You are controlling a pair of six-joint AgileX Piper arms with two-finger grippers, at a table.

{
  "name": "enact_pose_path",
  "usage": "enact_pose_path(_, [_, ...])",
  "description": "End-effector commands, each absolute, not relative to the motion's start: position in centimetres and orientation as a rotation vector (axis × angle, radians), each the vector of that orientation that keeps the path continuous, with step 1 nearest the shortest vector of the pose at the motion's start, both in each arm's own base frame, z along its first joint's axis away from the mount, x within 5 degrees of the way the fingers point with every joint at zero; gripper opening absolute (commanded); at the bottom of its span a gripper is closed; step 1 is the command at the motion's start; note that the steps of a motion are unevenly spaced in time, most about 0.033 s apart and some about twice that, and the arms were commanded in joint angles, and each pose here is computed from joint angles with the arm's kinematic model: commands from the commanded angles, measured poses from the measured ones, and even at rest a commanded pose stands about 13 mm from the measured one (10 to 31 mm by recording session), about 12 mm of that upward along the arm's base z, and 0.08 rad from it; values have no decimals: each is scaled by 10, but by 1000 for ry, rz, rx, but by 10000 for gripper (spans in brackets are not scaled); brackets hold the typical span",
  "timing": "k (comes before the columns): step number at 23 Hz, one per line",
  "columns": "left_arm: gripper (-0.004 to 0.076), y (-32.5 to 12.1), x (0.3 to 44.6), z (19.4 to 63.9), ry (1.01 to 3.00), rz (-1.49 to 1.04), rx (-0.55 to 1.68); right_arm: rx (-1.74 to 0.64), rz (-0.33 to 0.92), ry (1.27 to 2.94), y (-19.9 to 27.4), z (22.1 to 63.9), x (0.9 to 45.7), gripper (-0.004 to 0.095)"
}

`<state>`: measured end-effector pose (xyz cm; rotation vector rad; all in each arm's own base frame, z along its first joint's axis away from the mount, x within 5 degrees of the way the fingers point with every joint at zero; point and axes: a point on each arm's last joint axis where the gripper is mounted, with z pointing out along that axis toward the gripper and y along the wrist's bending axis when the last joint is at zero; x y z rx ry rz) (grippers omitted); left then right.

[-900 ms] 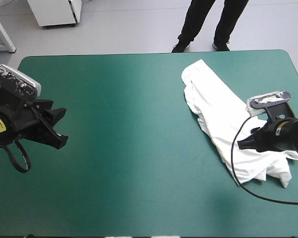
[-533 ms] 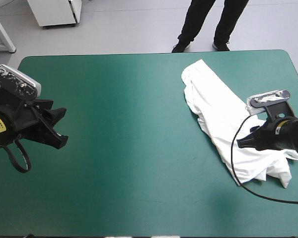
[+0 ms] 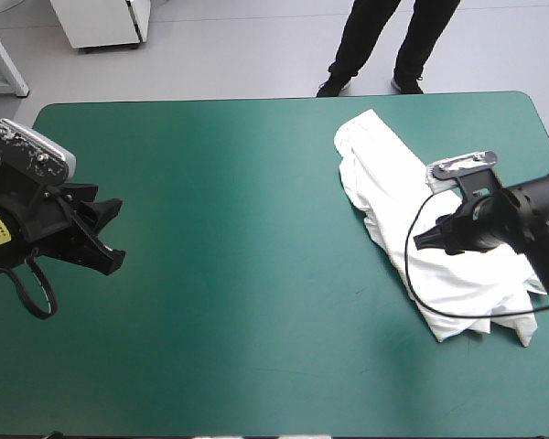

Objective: Fold the cloth

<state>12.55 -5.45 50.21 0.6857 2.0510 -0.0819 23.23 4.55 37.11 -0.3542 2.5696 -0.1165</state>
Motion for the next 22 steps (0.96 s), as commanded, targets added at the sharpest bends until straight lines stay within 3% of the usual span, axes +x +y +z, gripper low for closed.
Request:
enact_pose_path(1, [262,-55,122,512,1976,-105,667,-376,-145,2533,54,372,272,473])
enact_pose_path(4, [262,-54,121,511,1998,-102,674,-386,-153,2578,62,358,309,473])
enact_pose_path(8, [262,-54,121,510,2008,-96,676,-309,-20,2703,56,319,362,473])
enact_pose_path(12, [262,-53,121,509,2013,-93,677,-289,-42,2793,45,284,381,473])
enact_pose_path(17, [262,-51,121,509,2019,-61,673,-305,63,2881,53,249,394,467])
enact_pose_path(19, [262,-49,121,508,2031,-41,667,-322,102,2912,56,238,396,418])
enact_pose_path(22, [262,-49,121,508,2039,-33,668,-345,151,2949,60,224,399,203])
